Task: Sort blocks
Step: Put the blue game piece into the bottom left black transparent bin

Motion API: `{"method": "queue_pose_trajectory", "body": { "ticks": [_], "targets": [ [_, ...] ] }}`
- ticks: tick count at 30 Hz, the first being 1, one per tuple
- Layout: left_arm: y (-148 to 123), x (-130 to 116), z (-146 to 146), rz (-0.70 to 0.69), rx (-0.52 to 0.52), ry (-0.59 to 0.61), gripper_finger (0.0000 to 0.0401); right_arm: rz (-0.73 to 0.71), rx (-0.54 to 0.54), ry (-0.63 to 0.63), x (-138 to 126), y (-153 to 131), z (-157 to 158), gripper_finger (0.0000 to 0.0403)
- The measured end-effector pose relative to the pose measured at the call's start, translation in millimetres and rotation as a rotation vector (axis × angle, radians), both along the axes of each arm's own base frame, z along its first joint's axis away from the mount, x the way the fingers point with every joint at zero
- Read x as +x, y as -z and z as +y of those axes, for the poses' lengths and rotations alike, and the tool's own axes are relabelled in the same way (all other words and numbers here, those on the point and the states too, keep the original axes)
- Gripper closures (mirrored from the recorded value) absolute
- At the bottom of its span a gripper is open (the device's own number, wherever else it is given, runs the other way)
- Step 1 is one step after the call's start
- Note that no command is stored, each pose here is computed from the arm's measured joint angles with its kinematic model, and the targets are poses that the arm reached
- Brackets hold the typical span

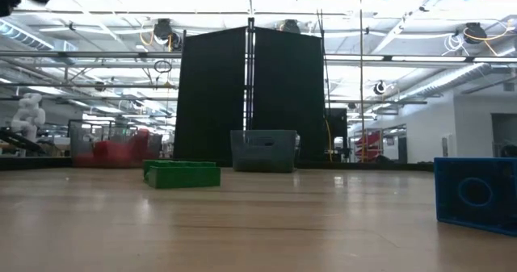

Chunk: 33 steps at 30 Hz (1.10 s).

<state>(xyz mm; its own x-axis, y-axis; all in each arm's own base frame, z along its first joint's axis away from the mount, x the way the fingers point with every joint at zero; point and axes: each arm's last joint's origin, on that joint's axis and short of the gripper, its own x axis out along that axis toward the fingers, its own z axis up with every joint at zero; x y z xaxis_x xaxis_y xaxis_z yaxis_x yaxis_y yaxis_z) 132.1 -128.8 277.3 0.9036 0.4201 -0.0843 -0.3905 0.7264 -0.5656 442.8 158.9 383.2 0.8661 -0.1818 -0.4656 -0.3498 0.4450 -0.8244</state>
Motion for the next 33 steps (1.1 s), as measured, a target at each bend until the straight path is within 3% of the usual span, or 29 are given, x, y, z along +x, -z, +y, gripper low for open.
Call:
{"method": "queue_pose_trajectory", "body": {
  "ticks": [3,7,11,17,24,33],
  "targets": [
    [-21.7,8.7,-5.6,-0.039,0.054,0.166,0.0168,-0.003,-0.014,-0.010,0.5,-0.4,0.2,0.0286],
    [-45.1,16.7,-5.1,-0.214,0.204,0.408,0.0168,-0.031,-0.027,0.012,0.9,-2.7,1.3,0.0286],
    [-45.3,23.6,3.3,-0.203,0.287,0.416,0.0168,-0.045,-0.097,0.064,-2.8,-3.6,8.0,0.0286],
    [-36.8,42.2,10.4,-0.193,0.299,0.557,0.0168,-0.057,-0.167,0.034,-8.1,-5.8,22.6,0.0286],
    [-33.0,56.1,14.9,-0.210,0.372,0.645,0.0168,-0.073,-0.170,0.028,-8.8,-7.3,25.9,0.0286],
    [-32.2,67.5,18.9,-0.256,0.381,0.653,0.0168,-0.094,-0.200,0.016,-8.5,-10.8,27.0,0.0286]
  ]
}}
